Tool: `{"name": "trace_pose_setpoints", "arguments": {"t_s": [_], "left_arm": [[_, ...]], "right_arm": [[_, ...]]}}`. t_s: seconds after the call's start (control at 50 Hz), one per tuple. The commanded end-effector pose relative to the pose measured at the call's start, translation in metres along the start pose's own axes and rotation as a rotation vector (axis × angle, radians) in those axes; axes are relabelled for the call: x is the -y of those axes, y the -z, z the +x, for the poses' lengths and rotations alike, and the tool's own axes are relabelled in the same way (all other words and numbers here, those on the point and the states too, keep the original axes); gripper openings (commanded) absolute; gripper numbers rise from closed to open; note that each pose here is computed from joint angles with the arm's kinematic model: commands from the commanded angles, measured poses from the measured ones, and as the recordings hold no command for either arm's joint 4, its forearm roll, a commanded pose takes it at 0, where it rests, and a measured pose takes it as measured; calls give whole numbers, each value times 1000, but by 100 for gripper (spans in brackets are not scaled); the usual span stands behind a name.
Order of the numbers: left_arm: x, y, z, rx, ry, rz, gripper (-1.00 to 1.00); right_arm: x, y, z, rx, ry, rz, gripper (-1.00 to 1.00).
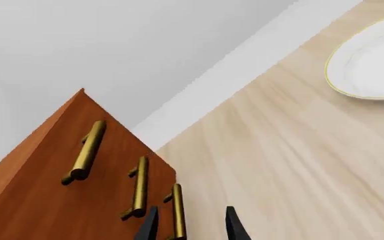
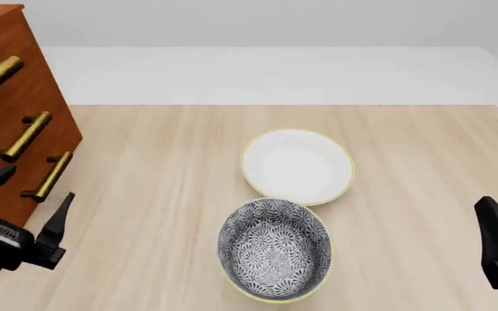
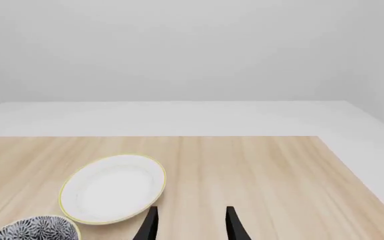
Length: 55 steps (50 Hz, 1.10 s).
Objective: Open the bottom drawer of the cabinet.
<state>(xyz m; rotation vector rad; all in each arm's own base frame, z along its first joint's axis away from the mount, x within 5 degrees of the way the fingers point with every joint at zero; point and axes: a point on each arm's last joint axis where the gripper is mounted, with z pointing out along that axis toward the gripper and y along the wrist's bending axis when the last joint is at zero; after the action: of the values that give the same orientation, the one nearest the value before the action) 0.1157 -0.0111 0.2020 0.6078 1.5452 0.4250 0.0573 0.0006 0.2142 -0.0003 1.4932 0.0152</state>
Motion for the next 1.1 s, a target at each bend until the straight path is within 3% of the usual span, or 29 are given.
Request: {"name": "trace_pose_setpoints", "arguments": {"t_s": [0.02, 0.5, 0.86, 1.1], "left_arm": [[5, -13, 7, -41, -151, 29, 100], [22, -44, 31, -99, -374, 97, 100], [29, -56, 52, -161, -462, 118, 100], [23, -52, 51, -186, -497, 116, 100]], "right_arm": [[0, 0, 0, 0, -3, -1, 100], [0, 0, 0, 0, -11, 1, 100], [0, 0, -1, 2, -13, 2, 100], [0, 0, 0, 3, -12, 0, 100]]}}
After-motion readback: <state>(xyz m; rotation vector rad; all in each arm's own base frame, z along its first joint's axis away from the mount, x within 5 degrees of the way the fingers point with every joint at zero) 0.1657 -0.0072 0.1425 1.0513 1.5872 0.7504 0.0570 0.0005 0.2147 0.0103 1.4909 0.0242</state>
